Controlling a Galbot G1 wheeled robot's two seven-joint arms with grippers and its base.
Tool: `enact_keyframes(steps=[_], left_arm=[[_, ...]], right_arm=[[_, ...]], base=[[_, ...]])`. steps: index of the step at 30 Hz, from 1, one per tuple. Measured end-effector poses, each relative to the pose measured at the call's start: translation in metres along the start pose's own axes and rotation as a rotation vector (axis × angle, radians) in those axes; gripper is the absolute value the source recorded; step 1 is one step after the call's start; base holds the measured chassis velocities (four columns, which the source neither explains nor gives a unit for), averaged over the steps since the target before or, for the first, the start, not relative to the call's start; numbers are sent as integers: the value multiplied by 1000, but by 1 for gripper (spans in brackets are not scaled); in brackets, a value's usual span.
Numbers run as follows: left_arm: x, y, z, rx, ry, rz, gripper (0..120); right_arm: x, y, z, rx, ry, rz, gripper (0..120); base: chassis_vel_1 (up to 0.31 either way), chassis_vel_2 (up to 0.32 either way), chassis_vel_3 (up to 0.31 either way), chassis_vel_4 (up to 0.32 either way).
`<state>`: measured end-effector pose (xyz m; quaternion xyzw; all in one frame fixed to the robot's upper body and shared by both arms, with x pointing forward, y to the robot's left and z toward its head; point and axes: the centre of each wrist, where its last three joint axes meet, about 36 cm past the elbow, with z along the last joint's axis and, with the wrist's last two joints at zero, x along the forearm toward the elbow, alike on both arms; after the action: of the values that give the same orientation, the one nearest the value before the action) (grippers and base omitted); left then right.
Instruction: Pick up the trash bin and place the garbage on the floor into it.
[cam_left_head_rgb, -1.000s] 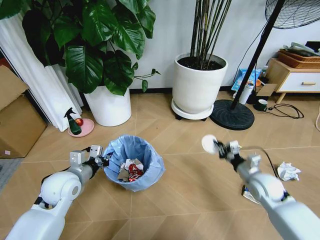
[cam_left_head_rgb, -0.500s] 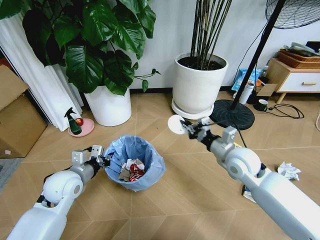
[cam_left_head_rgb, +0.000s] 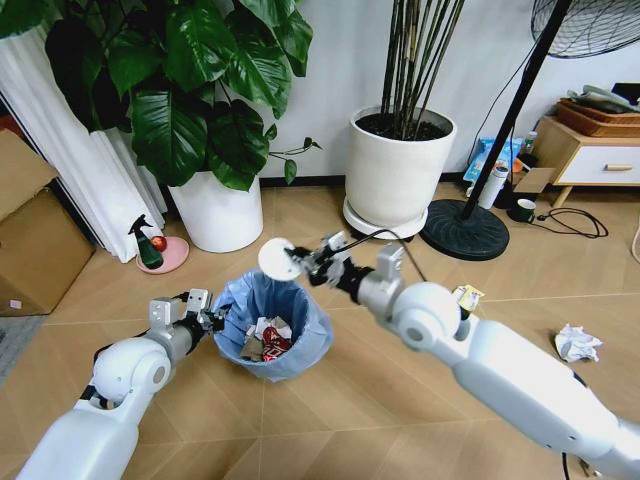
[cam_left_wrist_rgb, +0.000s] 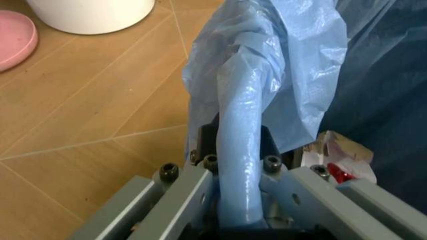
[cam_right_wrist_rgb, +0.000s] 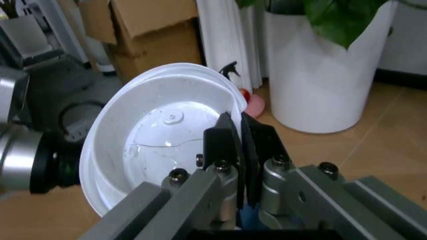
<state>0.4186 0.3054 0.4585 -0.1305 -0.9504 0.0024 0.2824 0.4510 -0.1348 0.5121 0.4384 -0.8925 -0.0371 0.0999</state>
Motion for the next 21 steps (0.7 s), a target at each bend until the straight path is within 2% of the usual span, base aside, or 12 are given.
enact_keyframes(steps=[6, 9, 11, 12, 20, 21], left_arm=[[-2, 3, -2, 4, -3, -6, 0], [-3, 3, -3, 8, -6, -5, 0], [-4, 2, -3, 12, -8, -3, 0], [-4, 2, -3, 12, -8, -3, 0], [-4, 3, -4, 13, -11, -3, 0], [-4, 3, -4, 13, -11, -3, 0]], right_arm=[[-7, 11, 26, 2, 59, -11, 0], [-9, 12, 31, 5, 77, -11, 5], [-11, 13, 33, 4, 83, -11, 16], [-11, 13, 33, 4, 83, -11, 16], [-14, 11, 37, 13, 92, 0, 50], [-14, 11, 37, 13, 92, 0, 50]], base=[[0, 0, 0, 0], [0, 0, 0, 0], [0, 0, 0, 0], [0, 0, 0, 0], [0, 0, 0, 0], [0, 0, 0, 0]])
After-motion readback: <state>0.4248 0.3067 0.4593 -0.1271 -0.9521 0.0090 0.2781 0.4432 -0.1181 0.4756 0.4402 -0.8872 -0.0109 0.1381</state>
